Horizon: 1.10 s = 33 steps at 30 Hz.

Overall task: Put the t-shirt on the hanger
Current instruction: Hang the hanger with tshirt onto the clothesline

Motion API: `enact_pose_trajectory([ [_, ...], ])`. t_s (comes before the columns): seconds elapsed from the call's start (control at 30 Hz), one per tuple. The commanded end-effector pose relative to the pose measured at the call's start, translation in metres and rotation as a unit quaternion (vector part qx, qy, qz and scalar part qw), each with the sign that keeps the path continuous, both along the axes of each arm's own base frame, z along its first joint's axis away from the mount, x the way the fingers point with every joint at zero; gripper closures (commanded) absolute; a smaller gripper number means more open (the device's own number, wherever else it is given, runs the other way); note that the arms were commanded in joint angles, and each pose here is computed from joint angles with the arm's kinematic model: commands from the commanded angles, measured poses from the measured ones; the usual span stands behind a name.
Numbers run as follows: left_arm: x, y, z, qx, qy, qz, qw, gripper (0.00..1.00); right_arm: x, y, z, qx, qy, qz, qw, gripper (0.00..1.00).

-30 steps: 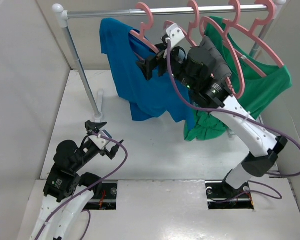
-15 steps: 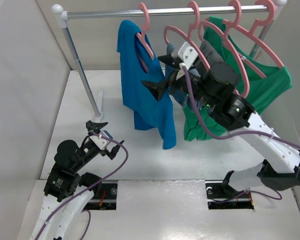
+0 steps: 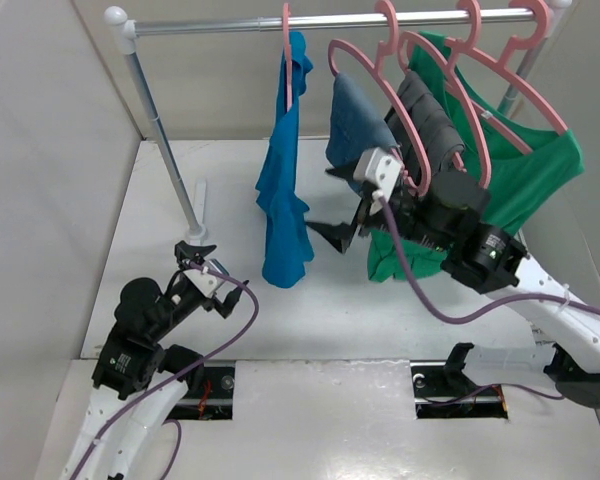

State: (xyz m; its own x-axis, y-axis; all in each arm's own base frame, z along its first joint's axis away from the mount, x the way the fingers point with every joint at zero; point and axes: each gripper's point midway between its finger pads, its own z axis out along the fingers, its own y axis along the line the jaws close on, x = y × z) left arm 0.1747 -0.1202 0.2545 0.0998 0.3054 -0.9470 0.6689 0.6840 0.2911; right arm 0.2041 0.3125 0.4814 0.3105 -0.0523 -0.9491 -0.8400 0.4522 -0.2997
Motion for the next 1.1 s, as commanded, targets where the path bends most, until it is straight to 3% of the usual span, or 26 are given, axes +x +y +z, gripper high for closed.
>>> enact_pose_trajectory([
  [0.0,0.008,0.003,0.003,0.001,-0.017,0.015,1.0,0.0,-0.036,0.007,-0.035,-0.031,0.011,0.078,0.996,0.0],
  [0.33,0.025,0.025,-0.02,0.042,-0.027,0.079,0.996,0.0,-0.038,-0.02,-0.165,-0.108,0.144,0.018,0.984,0.0],
  [0.47,0.027,0.034,-0.03,0.058,-0.033,0.098,0.993,0.0,-0.029,-0.027,-0.241,-0.162,0.201,-0.028,0.966,0.0],
  [0.57,0.032,0.045,-0.038,0.069,-0.031,0.128,0.989,0.0,-0.025,-0.027,-0.273,-0.173,0.234,-0.05,0.955,0.0],
  [0.7,0.034,0.062,-0.059,0.083,-0.022,0.173,0.981,0.0,-0.011,-0.041,-0.332,-0.206,0.304,-0.118,0.923,0.0],
  [0.83,0.043,0.093,-0.074,0.085,-0.016,0.264,0.961,0.0,0.0,-0.061,-0.365,-0.187,0.363,-0.177,0.896,0.0],
  [1.07,0.045,0.097,-0.078,0.083,-0.005,0.276,0.958,0.0,0.014,-0.087,-0.376,-0.159,0.373,-0.231,0.884,0.0],
])
